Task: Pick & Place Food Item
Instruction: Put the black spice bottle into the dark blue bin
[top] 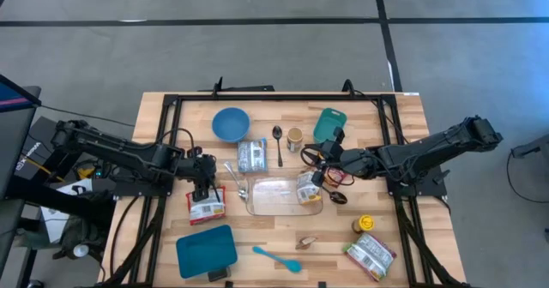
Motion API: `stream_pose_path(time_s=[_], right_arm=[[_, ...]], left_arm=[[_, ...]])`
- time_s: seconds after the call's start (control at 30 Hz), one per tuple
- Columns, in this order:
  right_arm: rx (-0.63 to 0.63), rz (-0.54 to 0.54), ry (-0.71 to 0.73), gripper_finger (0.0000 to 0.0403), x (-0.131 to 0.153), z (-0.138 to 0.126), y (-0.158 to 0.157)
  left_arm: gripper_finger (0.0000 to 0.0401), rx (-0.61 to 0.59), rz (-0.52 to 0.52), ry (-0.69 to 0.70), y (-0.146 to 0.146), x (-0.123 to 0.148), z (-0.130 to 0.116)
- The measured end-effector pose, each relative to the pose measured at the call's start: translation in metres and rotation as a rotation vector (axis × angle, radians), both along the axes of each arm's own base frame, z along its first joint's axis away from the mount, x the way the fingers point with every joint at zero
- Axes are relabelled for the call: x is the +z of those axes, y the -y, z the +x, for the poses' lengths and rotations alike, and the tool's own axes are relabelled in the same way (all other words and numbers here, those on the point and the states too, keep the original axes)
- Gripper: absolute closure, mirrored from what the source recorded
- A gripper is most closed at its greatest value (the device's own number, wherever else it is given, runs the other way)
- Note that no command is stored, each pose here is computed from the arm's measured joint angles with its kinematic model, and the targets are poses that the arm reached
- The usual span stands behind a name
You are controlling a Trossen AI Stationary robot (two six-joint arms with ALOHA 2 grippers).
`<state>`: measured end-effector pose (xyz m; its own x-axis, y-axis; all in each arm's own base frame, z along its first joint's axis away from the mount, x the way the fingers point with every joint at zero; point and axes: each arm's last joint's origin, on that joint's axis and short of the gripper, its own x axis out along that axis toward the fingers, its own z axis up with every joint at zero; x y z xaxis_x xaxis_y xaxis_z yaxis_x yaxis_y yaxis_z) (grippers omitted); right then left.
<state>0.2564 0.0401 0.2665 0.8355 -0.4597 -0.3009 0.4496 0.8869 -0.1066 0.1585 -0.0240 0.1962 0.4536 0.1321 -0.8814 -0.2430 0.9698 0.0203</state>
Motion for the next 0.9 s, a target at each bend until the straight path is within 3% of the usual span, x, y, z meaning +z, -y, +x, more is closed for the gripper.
stream_pose_path(time_s=[0.23,0.47,0.7,0.9], right_arm=[[0.0,0.0,0.0,0.0321,0.0,0.0,0.0],[0.0,0.0,0.0,0.0321,0.0,0.0,-0.0001],[0.0,0.0,0.0,0.0321,0.0,0.0,0.0],[-0.002,0.006,0.004,0.0321,0.0001,-0.0001,0.0]], left_arm=[[0.0202,0.001,-0.001,0.001,0.0,0.0,0.0001],[0.0178,0.016,0.014,0.005,-0.0005,0.0001,0.0001],[0.0202,0.018,0.016,0.005,-0.0006,0.0001,0.0001],[0.0182,0.031,0.011,0.007,-0.0006,0.0001,0.0001]])
